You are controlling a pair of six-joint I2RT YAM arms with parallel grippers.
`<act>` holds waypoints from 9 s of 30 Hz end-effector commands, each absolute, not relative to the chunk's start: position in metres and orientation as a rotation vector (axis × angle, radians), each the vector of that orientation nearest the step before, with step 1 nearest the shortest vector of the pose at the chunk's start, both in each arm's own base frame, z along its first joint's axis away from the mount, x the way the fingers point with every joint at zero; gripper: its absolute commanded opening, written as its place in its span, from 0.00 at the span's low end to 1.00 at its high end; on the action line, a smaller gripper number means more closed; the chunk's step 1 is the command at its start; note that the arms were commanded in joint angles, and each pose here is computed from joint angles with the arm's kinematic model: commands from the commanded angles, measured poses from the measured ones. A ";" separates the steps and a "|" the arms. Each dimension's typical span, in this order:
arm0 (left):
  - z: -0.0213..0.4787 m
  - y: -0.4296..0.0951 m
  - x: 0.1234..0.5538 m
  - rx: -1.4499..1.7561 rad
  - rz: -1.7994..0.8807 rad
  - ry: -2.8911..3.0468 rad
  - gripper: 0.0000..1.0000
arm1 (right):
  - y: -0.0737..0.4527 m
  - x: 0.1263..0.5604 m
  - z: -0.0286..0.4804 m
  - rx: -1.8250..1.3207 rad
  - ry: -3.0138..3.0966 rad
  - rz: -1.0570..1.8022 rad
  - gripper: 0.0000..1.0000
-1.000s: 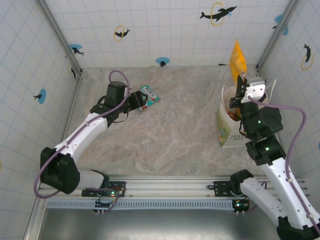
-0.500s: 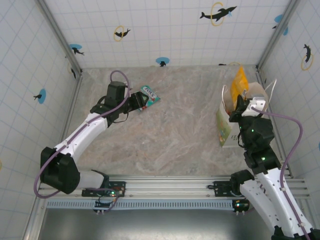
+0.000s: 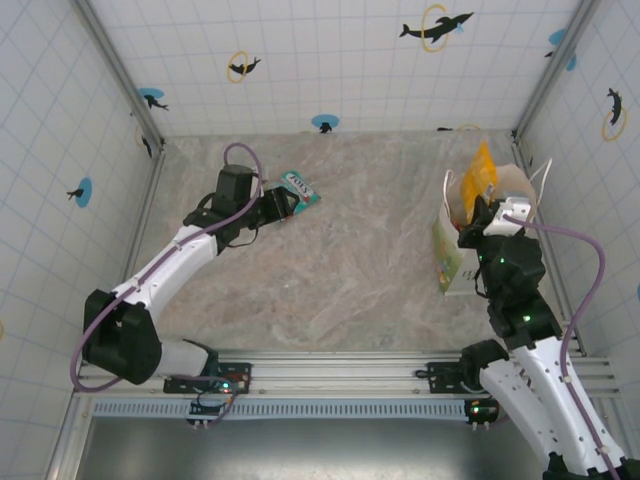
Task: Place the snacks into the paper bag
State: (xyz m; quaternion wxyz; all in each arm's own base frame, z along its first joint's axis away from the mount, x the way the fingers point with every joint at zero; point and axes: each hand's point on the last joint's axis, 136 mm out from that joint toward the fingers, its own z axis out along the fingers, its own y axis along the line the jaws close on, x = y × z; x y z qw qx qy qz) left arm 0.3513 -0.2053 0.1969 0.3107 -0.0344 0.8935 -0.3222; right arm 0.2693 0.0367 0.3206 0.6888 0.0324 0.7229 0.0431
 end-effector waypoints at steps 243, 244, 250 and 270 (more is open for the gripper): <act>0.240 -0.211 0.362 -0.189 -1.102 2.221 0.73 | 0.137 0.276 0.485 -0.389 1.328 0.117 0.00; 0.239 -0.213 0.362 -0.183 -1.107 2.225 0.72 | 0.125 0.274 0.483 -0.348 1.337 0.092 0.00; 0.233 -0.224 0.363 -0.153 -1.119 2.249 0.72 | 0.079 0.260 0.456 -0.192 1.396 -0.015 0.00; 0.230 -0.245 0.357 -0.089 -1.191 2.278 0.70 | 0.047 0.252 0.372 -0.104 1.568 -0.123 0.00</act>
